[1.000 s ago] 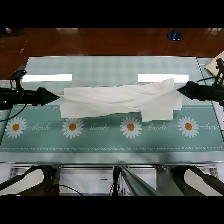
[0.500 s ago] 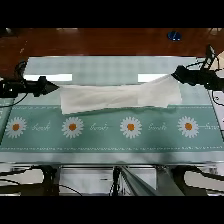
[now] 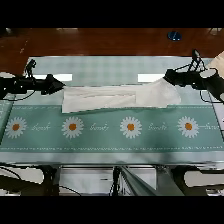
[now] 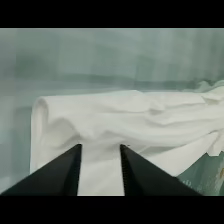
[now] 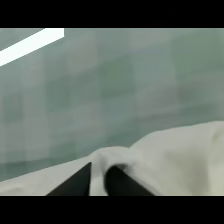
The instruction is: Fold the shirts.
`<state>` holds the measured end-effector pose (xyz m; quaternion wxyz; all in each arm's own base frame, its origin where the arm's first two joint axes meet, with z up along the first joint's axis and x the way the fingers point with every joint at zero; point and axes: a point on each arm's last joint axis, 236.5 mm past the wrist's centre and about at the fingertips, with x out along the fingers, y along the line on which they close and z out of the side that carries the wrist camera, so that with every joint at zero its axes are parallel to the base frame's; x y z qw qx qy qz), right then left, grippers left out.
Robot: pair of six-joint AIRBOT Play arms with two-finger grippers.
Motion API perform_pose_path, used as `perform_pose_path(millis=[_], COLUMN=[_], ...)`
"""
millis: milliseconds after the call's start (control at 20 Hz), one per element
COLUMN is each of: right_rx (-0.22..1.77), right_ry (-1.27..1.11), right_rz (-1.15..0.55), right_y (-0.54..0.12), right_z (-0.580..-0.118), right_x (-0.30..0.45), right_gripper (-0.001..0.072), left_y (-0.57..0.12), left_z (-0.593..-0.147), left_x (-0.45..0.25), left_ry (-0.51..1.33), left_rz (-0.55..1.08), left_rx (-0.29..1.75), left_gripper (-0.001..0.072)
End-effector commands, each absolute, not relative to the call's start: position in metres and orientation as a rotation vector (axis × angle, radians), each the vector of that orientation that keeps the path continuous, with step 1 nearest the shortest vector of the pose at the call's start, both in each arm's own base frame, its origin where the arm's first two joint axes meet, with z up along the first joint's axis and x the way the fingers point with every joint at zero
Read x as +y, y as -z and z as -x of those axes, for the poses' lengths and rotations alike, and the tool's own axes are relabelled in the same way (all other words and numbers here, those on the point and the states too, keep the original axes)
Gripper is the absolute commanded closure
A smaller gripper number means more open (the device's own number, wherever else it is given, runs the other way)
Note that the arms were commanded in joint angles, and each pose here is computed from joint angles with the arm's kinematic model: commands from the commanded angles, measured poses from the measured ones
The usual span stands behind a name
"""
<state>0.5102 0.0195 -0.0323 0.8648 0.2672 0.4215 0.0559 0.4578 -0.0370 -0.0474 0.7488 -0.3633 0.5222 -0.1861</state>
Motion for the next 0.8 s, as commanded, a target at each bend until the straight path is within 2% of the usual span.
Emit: perform_pose_path(millis=[0, 100, 200, 250, 300, 350, 500, 600, 750], right_rx=[0.83, 0.754, 0.711, 0.724, 0.757, 0.803, 1.056, 1.235, 1.275], right_ry=[-0.07, -0.027, 0.014, 0.023, 0.035, 0.045, 0.074, -0.032, -0.262], right_rz=[-0.555, -0.527, -0.427, -0.376, -0.342, -0.322, -0.308, -0.346, -0.558], right_y=[0.026, -0.006, -0.04, -0.051, -0.055, -0.054, -0.014, 0.021, 0.041], right_z=[-0.519, -0.522, -0.515, -0.506, -0.493, -0.481, -0.433, -0.404, -0.407], right_x=[0.001, -0.032, -0.072, -0.086, -0.098, -0.106, -0.119, -0.102, -0.052], right_gripper=[0.0457, 0.0457, 0.0456, 0.0405, 0.0227, 0.0174, 0.0138, 0.0126, 0.0126], left_y=[0.047, 0.029, 0.011, 0.001, -0.008, -0.014, -0.021, -0.018, -0.012], left_z=[-0.465, -0.466, -0.459, -0.456, -0.452, -0.448, -0.438, -0.431, -0.423], left_x=[-0.014, 0.025, 0.066, 0.08, 0.09, 0.094, 0.083, 0.066, 0.047], left_ry=[0.37, 0.333, 0.282, 0.262, 0.249, 0.246, 0.295, 0.343, 0.386], left_rz=[0.801, 0.786, 0.739, 0.736, 0.737, 0.738, 0.741, 0.734, 0.684], left_rx=[1.114, 1.07, 1.042, 1.021, 1.003, 0.995, 1.027, 1.072, 1.139], left_gripper=[0.0284, 0.0285, 0.0286, 0.0286, 0.0286, 0.0286, 0.0288, 0.0307, 0.0312])
